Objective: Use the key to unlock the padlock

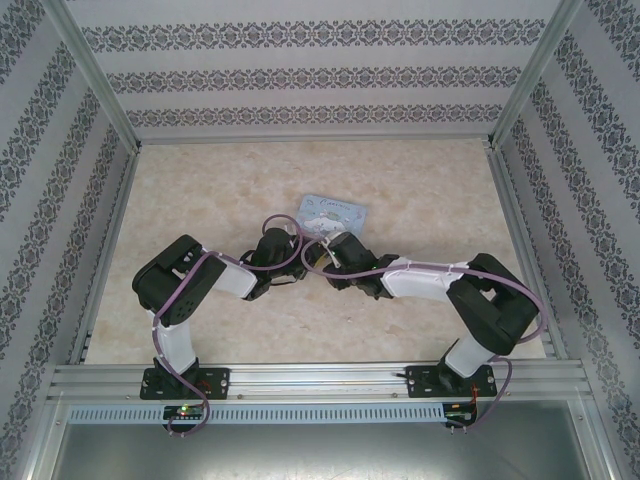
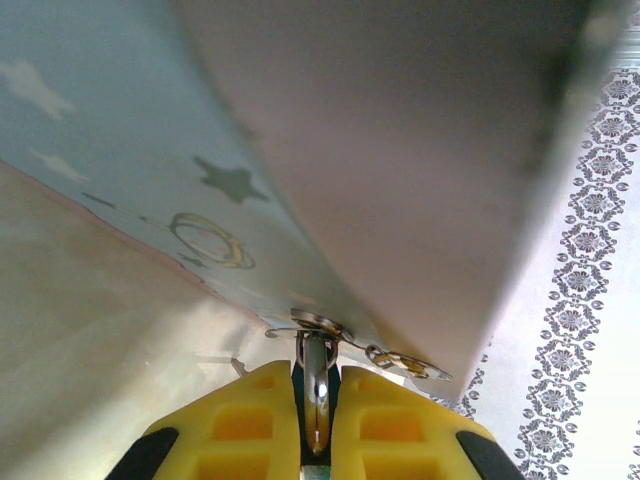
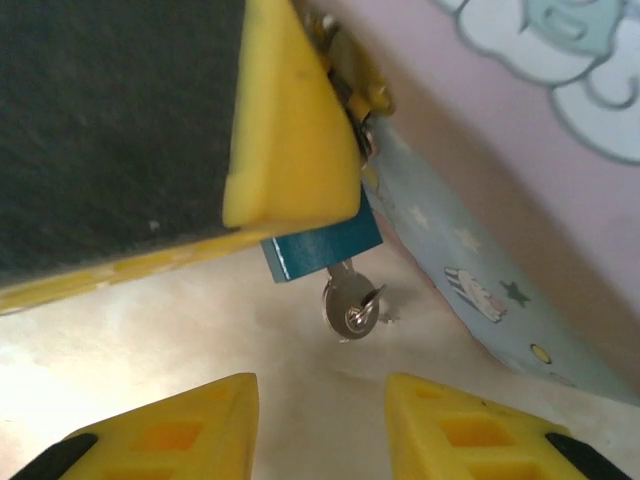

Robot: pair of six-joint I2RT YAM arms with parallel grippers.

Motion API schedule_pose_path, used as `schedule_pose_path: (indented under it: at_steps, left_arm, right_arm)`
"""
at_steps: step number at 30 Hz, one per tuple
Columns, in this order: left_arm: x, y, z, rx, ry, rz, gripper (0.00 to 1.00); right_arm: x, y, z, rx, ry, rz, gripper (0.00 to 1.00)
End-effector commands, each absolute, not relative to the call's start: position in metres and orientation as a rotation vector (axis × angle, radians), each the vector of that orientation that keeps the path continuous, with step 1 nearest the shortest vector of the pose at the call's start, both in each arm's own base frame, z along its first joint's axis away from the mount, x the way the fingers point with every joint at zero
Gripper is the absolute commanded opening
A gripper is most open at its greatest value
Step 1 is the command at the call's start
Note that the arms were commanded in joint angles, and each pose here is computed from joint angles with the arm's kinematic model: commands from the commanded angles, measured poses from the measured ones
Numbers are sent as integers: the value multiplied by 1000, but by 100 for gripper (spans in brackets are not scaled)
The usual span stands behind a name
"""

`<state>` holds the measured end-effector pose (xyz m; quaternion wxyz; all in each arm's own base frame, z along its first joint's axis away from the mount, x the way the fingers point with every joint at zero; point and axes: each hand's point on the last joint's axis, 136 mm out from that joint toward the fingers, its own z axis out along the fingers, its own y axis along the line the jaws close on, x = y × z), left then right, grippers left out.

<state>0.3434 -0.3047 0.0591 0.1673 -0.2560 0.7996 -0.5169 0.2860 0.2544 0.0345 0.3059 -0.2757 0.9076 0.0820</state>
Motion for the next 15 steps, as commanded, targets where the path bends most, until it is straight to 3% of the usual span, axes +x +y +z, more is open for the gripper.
schedule_pose_path:
  at_steps: [1,11,15]
  left_arm:
    - [347,-308,74,-718,2258,-1511,0]
    - [345,-307,73,-719,2263,-1510,0]
    - [345,-307,72,-720,2263,-1509,0]
  right_arm:
    - [302,255,42,-726,2353,120,37]
    - [319,265,48,-715,2328,96,31]
    - [323,268,48,-709,2332,104,22]
